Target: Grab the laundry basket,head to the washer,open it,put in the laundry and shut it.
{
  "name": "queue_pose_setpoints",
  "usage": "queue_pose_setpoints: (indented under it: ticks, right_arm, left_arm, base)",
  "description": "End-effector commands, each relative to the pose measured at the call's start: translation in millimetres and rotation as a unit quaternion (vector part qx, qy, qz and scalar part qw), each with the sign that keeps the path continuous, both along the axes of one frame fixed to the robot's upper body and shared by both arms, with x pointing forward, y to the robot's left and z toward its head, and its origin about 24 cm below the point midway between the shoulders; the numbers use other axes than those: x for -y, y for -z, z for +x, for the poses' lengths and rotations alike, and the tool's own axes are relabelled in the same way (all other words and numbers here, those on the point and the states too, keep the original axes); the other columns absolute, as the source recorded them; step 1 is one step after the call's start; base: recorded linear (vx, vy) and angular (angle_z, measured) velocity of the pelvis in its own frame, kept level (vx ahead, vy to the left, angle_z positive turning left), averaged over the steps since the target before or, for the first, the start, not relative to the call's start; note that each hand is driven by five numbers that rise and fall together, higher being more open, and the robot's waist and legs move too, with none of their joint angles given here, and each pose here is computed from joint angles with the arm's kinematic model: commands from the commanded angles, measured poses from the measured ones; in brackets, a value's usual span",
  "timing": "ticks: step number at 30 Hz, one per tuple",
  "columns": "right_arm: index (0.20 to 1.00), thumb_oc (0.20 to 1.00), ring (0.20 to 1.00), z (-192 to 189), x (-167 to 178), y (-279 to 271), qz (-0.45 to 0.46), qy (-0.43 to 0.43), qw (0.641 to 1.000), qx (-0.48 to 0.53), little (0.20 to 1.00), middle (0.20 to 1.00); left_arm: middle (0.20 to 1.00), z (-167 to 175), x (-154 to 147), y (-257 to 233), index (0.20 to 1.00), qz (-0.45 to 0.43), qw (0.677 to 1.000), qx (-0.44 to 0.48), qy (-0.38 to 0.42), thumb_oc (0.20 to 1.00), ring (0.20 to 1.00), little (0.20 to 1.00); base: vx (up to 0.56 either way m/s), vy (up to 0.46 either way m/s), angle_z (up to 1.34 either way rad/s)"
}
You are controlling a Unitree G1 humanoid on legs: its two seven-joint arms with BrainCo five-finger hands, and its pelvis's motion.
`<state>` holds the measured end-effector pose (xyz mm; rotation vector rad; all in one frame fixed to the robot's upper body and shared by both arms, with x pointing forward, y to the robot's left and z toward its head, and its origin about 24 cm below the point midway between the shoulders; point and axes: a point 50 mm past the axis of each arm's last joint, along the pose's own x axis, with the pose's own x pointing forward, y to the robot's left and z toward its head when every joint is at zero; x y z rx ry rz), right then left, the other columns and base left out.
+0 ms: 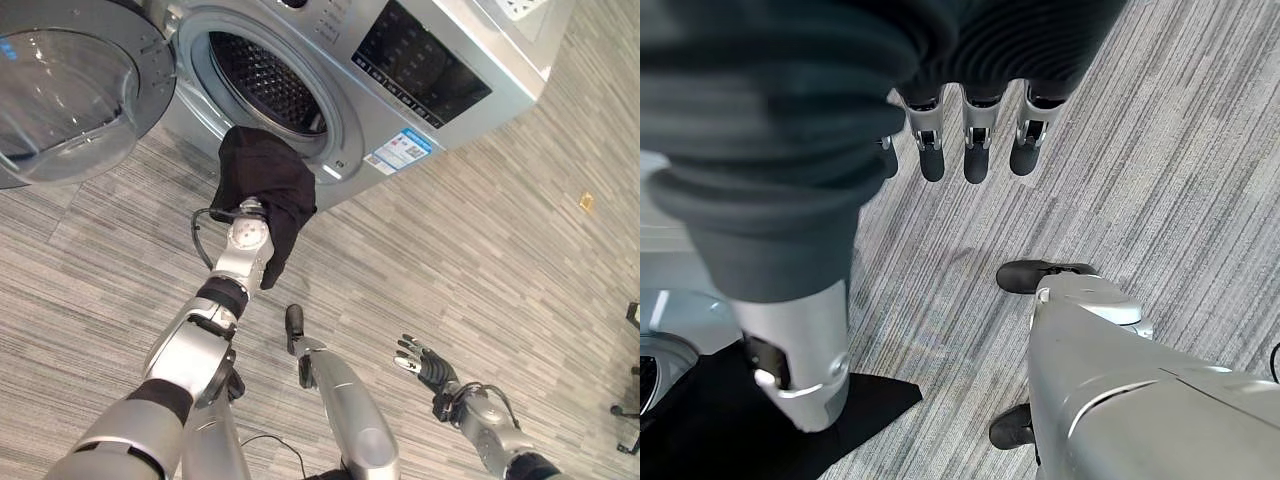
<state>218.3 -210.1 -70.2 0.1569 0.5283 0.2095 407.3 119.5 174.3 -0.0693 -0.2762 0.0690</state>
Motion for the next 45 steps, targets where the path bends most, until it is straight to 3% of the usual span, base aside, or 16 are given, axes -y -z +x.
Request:
queue_pose_setpoints:
  ticks: [1,6,12,22,29,32,33,36,42,45]
  right_arm:
    - [1.0,1.0,1.0,2.1,25.9,-14.4,-0.013,0.027,0.999,0.029,1.0,1.0]
    - [1.0,1.0,1.0,23.3,30.2,-44.7,0.001,0.038,0.995,0.096,1.0,1.0]
    - [1.0,1.0,1.0,37.2,9.9,-65.3,0.027,0.022,0.988,0.151,1.0,1.0]
    - [1.0,1.0,1.0,31.9,25.6,-68.9,0.008,0.026,0.988,0.152,1.0,1.0]
    - [1.0,1.0,1.0,26.3,32.9,-67.1,0.009,0.042,0.988,0.15,1.0,1.0]
    - [1.0,1.0,1.0,23.3,29.9,-57.5,0.012,0.059,0.989,0.137,1.0,1.0]
    - [1.0,1.0,1.0,22.8,30.1,-57.1,0.012,0.06,0.989,0.136,1.0,1.0]
    - [1.0,1.0,1.0,22.7,25.2,-54.4,0.026,0.067,0.988,0.134,1.0,1.0]
    - [1.0,1.0,1.0,28.3,23.7,-65.3,0.037,0.063,0.985,0.157,1.0,1.0]
    - [1.0,1.0,1.0,32.9,27.6,-77.9,0.033,0.063,0.981,0.183,1.0,1.0]
  left_arm:
    - [0.2,0.7,9.9,-61.1,0.2,-0.036,0.994,0.103,0.014,0.2,0.2,0.2]
    - [0.2,0.3,-4.7,-119.3,0.2,-0.057,0.985,0.164,-0.003,0.2,0.2,0.2]
    - [0.2,-4.4,-0.1,-138.1,0.2,-0.093,0.977,0.192,0.008,0.2,0.2,0.2]
    - [0.2,-16.7,31.7,-179.7,0.2,-0.136,0.961,0.235,0.057,0.2,0.2,0.2]
    - [0.2,-15.6,39.1,-162.2,0.2,-0.16,0.961,0.217,0.062,0.2,0.2,0.2]
    - [0.2,-21.3,72.1,-108.8,0.2,-0.229,0.955,0.158,0.1,0.2,0.2,0.2]
    - [0.2,-21.6,72.6,-107.9,0.2,-0.229,0.956,0.157,0.1,0.2,0.2,0.2]
    - [0.2,-34.4,111.8,-64.0,0.2,-0.246,0.955,0.093,0.139,0.2,0.2,0.2]
    - [0.2,-31.4,120.2,-75.1,0.2,-0.216,0.962,0.093,0.141,0.2,0.2,0.2]
    - [0.2,-17.6,88.8,-121.0,0.2,-0.181,0.969,0.145,0.087,0.2,0.2,0.2]
  base:
    - [0.08,0.123,0.06]
    - [0.14,0.159,0.37]
    - [0.2,-0.101,0.26]
    - [0.07,-0.295,0.36]
    - [0.02,-0.105,-0.07]
    - [0.01,-0.037,0.01]
    - [0.0,-0.032,-0.03]
    - [0.0,-0.029,0.0]
    - [0.01,-0.018,-0.03]
    - [0.04,-0.019,-0.14]
